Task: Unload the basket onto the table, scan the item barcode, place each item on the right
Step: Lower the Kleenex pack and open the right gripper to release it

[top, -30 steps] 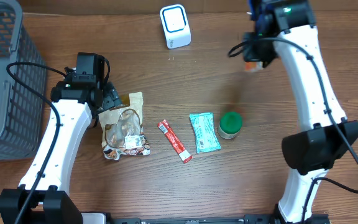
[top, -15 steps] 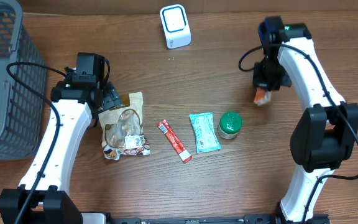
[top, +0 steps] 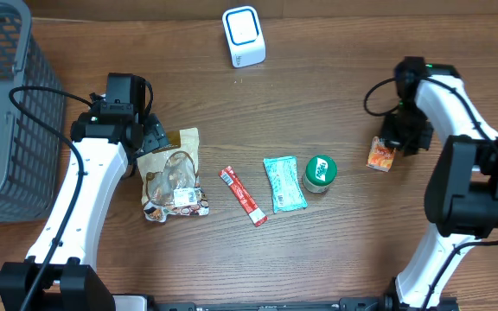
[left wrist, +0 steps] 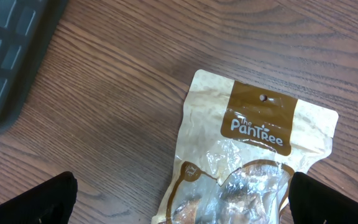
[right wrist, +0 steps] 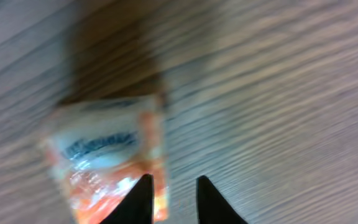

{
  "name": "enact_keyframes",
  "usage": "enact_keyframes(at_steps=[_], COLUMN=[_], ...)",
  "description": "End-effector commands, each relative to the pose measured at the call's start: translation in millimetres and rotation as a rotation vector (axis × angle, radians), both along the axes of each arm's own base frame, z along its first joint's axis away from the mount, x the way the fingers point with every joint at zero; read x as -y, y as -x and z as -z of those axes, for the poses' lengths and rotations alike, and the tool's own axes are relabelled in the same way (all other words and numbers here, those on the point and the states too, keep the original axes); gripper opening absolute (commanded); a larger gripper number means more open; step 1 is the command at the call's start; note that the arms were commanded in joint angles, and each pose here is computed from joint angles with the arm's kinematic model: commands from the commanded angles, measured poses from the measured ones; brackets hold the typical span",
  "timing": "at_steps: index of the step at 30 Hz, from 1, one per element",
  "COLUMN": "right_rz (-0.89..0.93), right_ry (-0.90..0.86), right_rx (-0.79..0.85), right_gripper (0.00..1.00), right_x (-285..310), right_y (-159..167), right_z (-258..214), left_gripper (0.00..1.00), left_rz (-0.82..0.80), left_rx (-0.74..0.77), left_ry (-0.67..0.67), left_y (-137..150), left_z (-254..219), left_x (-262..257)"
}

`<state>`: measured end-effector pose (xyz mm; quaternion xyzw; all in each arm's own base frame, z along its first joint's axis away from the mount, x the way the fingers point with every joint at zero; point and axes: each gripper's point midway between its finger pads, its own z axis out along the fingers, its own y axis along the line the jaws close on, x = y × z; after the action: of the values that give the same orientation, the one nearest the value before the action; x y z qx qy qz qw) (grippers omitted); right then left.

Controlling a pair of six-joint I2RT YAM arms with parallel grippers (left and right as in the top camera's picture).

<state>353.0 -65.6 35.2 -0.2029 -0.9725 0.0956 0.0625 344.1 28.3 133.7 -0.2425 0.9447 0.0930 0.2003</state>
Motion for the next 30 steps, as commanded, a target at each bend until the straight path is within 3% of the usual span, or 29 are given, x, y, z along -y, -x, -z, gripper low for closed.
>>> enact_keyframes(at_steps=[1,13,17,30], right_rz=[0.054,0.13,0.113,0.065], right_ry=[-0.004,-0.426,-0.43,-0.271], right_rx=[0.016,0.056,0.068,0.136], right_gripper=[0.31,0.36,0.31,0.34], right_x=[15,-51,-58,-77], right_y=[-1,-15,-18,-32], right_z=[-5,-42,-37,7], left_gripper=[1.0,0.99,1.0,1.0], left_rz=[0.009,0.009,0.009,0.009], left_rx=[0.033,0.033,0.033,0.033], left_ry=[0.003,0.003,0.003,0.003], left_y=[-3,-3,-3,-3], left_z=[-12,-12,-12,-12], left_x=[1,1,1,1])
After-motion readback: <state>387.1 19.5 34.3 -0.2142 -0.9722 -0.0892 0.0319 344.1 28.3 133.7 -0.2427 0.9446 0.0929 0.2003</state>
